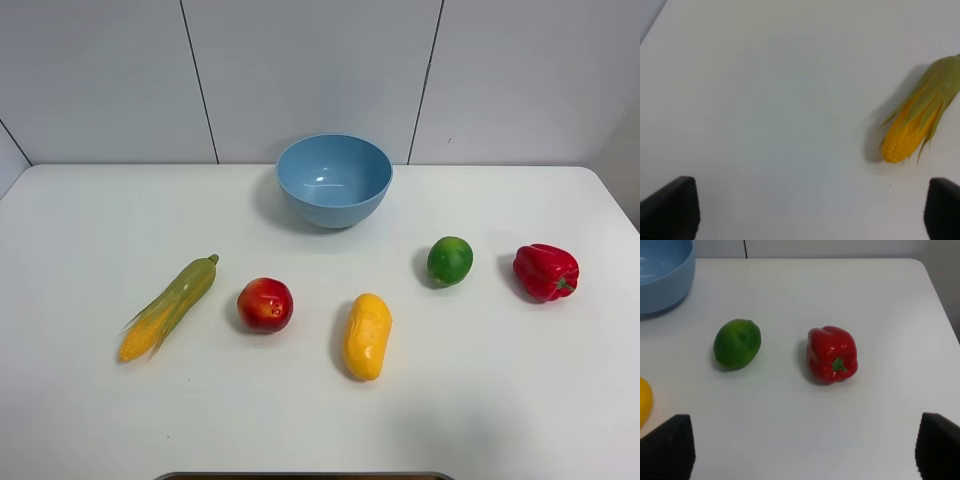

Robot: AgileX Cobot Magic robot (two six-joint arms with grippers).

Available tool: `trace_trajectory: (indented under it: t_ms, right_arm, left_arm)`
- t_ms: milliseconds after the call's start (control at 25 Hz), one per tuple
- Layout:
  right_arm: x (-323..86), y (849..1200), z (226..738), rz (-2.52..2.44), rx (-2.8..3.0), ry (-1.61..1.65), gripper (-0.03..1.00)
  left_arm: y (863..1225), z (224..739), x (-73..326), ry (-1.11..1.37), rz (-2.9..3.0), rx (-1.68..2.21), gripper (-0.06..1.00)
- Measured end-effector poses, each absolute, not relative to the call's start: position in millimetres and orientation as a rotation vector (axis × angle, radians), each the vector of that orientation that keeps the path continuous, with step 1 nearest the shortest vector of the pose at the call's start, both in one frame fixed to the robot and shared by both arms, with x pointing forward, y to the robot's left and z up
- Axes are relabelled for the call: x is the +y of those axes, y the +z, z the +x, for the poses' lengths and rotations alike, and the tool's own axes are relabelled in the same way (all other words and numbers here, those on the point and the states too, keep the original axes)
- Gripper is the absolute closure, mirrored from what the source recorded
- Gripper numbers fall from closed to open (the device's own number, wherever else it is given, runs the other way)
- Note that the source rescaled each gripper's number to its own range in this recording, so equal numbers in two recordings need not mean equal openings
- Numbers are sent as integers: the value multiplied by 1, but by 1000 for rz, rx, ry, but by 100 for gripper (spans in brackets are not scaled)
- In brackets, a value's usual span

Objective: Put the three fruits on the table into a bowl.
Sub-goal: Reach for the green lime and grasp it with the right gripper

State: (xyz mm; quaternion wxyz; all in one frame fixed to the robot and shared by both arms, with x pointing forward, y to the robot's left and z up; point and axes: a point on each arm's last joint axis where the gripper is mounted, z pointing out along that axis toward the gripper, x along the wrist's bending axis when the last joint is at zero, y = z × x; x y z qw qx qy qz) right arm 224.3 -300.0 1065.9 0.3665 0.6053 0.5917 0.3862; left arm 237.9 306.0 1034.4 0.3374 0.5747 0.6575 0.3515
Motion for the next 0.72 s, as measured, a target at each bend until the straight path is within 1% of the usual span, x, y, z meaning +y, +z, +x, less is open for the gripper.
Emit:
trace_trajectory:
  t_ms: [640, 720]
  right_arm:
    - [-300, 1066, 224, 1556, 1521, 992, 1]
    - [-300, 1071, 222, 1543, 1508, 1004, 1]
  left_arm:
    - [1034, 238, 306, 916, 1498, 1714, -6]
    - [1034, 238, 306, 916, 1498, 1714, -6]
